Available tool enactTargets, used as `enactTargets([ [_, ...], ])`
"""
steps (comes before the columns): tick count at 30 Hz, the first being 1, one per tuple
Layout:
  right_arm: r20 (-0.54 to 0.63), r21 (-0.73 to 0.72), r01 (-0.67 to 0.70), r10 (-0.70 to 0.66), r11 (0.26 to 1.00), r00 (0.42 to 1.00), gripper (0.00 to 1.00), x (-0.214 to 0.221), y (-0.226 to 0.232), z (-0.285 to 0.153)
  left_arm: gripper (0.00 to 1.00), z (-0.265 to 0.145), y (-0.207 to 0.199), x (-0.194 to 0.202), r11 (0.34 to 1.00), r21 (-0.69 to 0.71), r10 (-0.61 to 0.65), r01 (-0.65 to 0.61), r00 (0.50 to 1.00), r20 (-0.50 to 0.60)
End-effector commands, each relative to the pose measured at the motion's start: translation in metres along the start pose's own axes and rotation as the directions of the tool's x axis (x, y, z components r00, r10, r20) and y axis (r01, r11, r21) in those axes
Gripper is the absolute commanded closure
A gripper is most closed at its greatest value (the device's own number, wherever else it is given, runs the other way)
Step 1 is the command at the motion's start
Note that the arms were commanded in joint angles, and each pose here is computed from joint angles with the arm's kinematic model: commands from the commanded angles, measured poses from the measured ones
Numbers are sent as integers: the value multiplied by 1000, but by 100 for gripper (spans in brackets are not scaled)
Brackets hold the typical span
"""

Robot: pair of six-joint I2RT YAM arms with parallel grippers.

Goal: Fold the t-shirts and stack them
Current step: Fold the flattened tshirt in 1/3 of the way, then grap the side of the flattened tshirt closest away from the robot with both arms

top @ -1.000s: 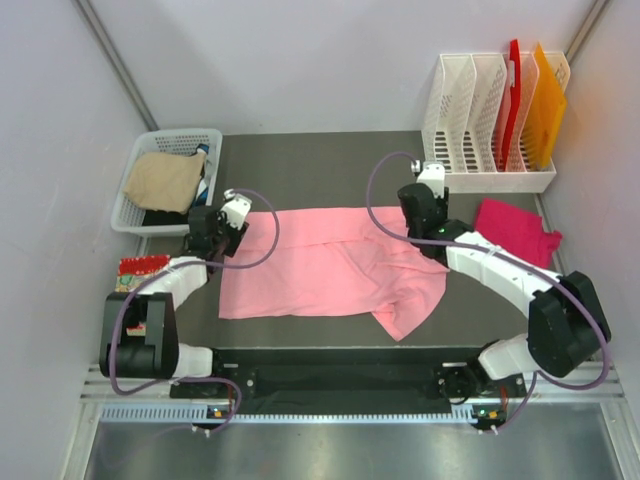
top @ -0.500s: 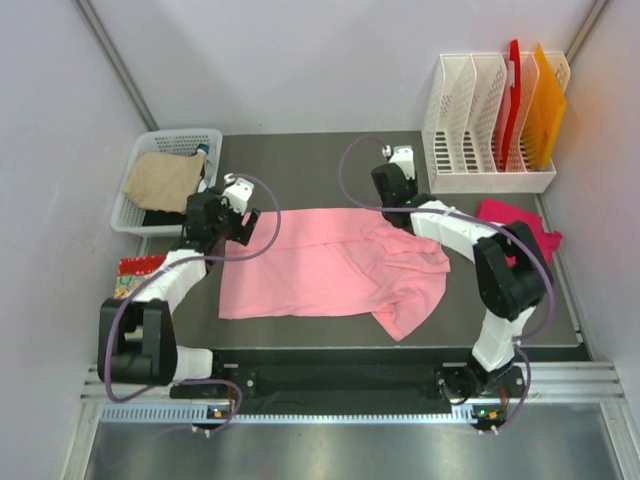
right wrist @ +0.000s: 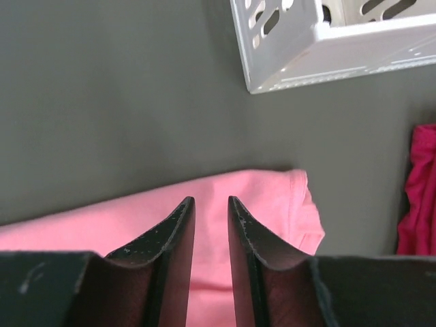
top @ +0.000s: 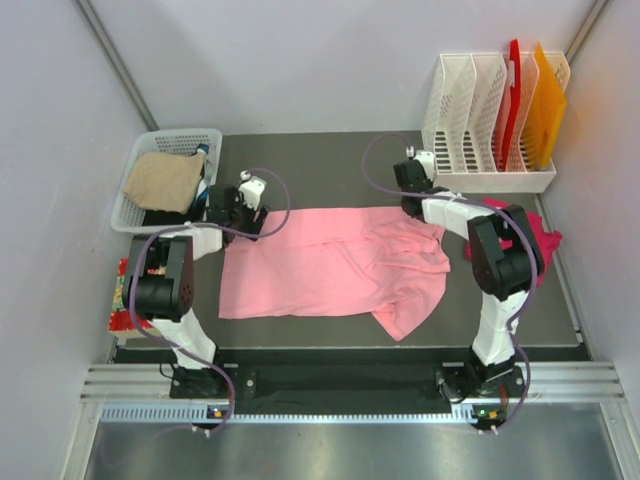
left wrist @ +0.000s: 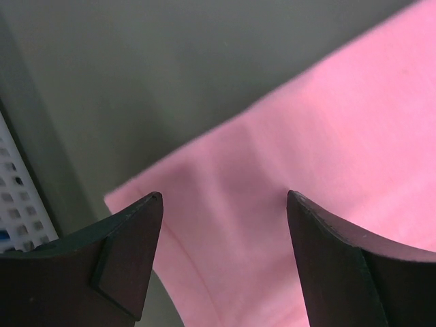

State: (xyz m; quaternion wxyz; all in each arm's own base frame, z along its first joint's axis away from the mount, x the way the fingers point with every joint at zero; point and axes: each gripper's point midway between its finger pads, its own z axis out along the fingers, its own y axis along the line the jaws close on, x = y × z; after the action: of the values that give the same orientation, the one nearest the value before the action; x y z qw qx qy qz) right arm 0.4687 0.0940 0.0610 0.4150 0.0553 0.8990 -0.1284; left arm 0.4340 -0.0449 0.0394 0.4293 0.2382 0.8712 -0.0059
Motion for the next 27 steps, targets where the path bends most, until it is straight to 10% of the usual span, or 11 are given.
enactTargets([
  [1, -15, -64, -48, 47, 997, 999, 73, -15, 11, 5, 23, 12, 22, -42, 998, -65, -9, 14, 996, 85],
  [9, -39, -44, -100, 99, 994, 994, 69, -19, -5, 10, 18, 0, 50, -49, 977, -208, -32, 44, 998, 60],
  [16, 262, -125, -160, 189, 979, 947, 47, -69, -18, -134, 14, -96, 13, -55, 996, -94, 21, -11, 995, 102],
  [27, 209, -287, -170, 235, 943, 949, 51, 87, 21, -193, 15, -178, -61, 62, 969, 71, 238, -238, 971, 19],
])
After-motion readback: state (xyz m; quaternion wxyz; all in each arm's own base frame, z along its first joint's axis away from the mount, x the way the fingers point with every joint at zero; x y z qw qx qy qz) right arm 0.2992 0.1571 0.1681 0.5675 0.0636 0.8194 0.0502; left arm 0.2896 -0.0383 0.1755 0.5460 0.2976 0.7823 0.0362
